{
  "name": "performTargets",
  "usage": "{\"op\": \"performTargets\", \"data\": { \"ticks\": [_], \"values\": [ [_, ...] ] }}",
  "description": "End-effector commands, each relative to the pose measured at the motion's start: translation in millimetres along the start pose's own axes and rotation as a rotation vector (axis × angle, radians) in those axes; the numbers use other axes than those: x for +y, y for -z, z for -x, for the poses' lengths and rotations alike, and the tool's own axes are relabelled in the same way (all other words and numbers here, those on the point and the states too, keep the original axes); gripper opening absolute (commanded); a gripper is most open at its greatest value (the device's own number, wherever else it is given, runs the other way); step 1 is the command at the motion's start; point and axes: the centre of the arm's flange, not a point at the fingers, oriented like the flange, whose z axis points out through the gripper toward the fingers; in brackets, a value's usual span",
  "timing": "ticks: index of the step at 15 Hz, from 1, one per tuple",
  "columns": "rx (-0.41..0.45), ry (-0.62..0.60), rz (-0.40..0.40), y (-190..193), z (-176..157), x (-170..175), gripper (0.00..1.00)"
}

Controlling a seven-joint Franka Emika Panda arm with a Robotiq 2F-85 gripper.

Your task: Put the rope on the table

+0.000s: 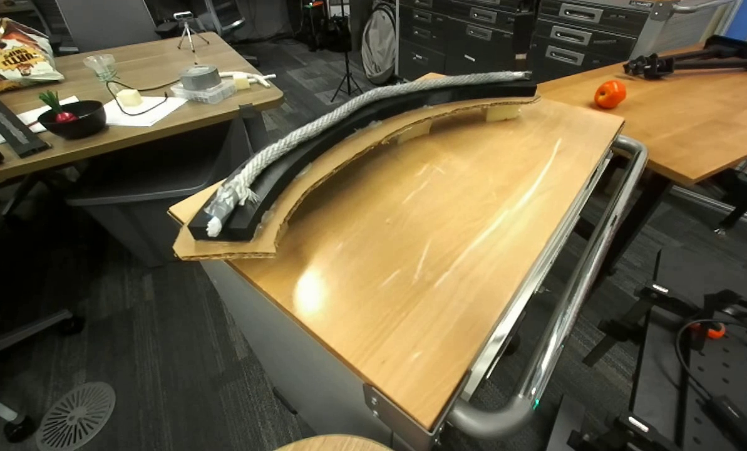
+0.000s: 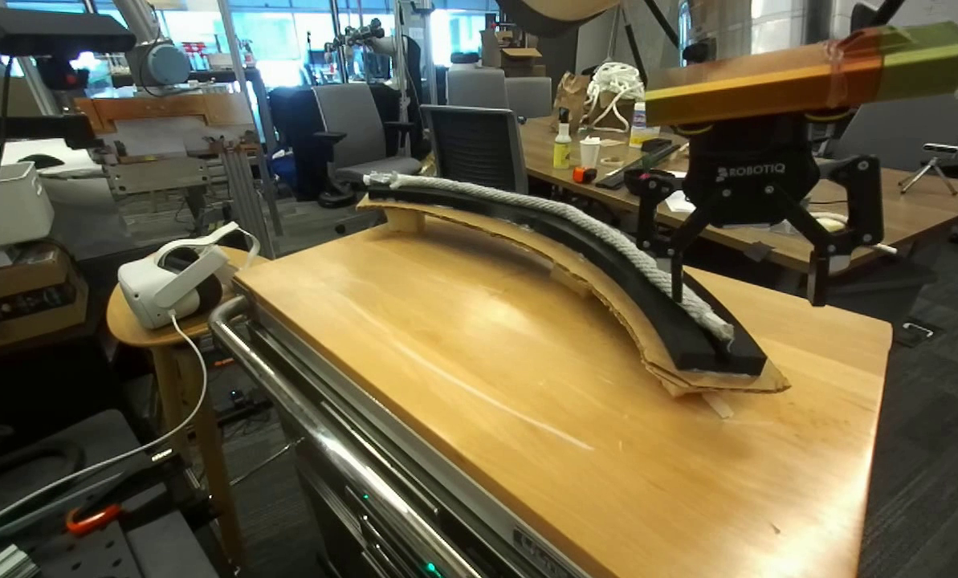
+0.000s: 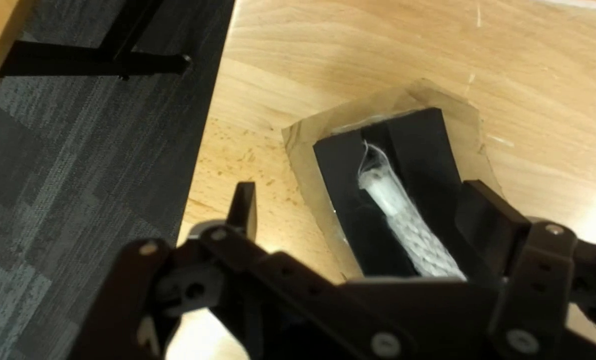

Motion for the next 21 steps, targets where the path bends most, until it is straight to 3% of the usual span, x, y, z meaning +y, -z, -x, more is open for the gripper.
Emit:
{"op": "performTargets", "data": {
  "ticks": [1, 4, 6, 7, 9, 14, 16, 17, 19, 21],
  "values": [
    [0.066, 0.131, -0.006, 13, -4, -21, 1.00],
    [0.093, 0.256, 0.029, 20, -6, -45, 1.00],
    [0.055, 0.323, -0.008, 26, -9, -58, 1.00],
    [0.057, 0.259, 0.003, 12, -21, -46, 1.00],
    [0.051, 0.294, -0.004, 15, -20, -54, 1.00],
    [0.018, 0.193, -0.018, -4, -28, -20, 1.00],
    [0.008, 0.170, -0.023, -12, -29, -9, 0.88],
    [0.002, 0.160, -0.029, -16, -30, -5, 0.70],
    [-0.004, 0.148, -0.047, -20, -30, 0, 0.63],
    [-0.005, 0.142, -0.053, -20, -27, 1, 0.47]
  ]
}}
